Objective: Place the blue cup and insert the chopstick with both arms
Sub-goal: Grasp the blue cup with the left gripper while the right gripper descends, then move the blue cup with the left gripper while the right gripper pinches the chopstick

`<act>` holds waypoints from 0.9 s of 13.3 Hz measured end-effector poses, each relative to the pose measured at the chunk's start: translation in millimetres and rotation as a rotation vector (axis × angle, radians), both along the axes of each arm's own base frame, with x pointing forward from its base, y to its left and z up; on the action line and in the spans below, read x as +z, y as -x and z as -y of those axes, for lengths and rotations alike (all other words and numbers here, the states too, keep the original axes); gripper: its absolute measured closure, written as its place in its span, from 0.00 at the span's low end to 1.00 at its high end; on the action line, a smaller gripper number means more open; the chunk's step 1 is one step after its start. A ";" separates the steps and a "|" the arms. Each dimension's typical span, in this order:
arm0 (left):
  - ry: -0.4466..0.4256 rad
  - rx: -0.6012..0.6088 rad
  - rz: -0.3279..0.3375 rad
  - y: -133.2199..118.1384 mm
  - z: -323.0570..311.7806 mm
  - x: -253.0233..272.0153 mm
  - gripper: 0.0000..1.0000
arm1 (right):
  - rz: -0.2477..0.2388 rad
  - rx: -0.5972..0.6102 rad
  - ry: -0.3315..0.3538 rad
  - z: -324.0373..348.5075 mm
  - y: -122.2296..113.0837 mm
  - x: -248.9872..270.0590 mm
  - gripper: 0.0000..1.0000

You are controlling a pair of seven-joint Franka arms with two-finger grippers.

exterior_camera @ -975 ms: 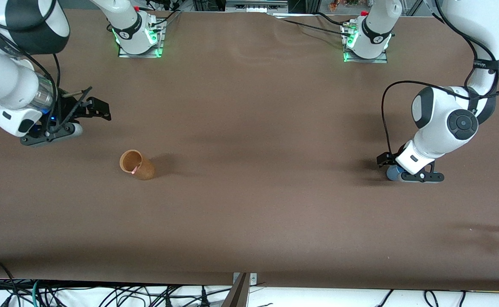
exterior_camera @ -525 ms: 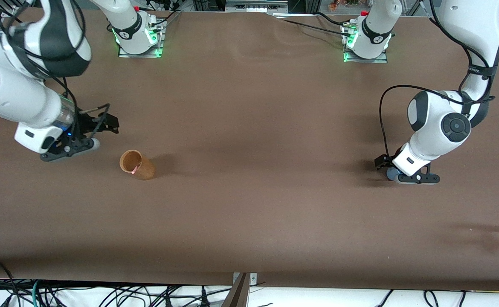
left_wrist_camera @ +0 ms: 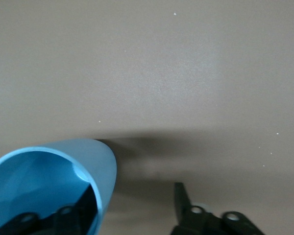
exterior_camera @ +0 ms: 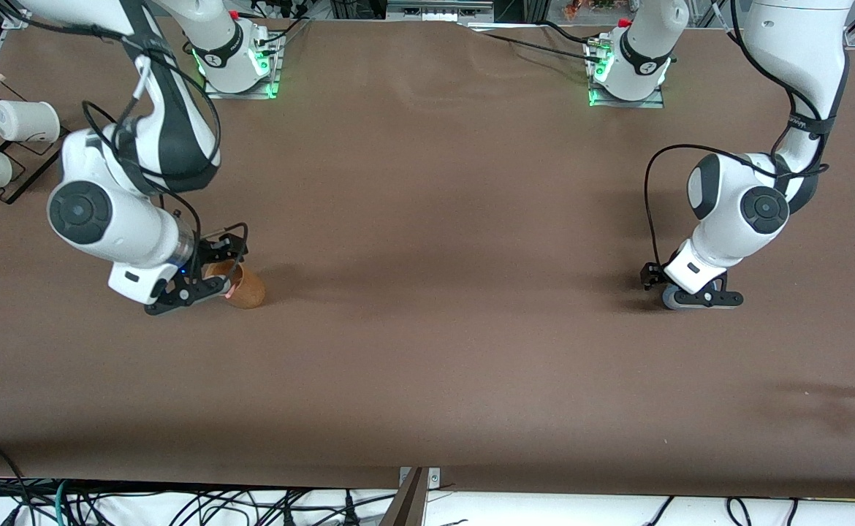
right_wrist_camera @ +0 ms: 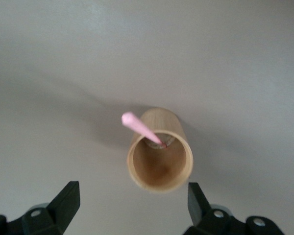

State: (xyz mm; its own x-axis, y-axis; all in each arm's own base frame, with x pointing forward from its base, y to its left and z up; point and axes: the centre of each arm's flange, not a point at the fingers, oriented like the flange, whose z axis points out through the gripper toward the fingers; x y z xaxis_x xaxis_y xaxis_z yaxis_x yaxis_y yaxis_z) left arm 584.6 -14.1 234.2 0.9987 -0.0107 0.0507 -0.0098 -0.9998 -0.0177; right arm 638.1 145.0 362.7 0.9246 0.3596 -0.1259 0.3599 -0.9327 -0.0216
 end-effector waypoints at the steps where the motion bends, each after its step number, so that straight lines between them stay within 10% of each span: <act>1: -0.002 0.006 0.000 -0.1 -3.5 0.3 0.52 | -0.005 -0.001 0.000 -0.1 -2.8 -14.5 0.04; 5: -0.007 0.010 0.005 -1.1 -8.6 2.7 0.95 | -0.020 0.012 0.024 1.2 -6.3 -41.6 0.28; 12: 0.027 0.046 -0.074 -35.6 73.3 90.3 0.95 | 0.028 0.043 0.056 1.3 -12.3 -45.0 0.39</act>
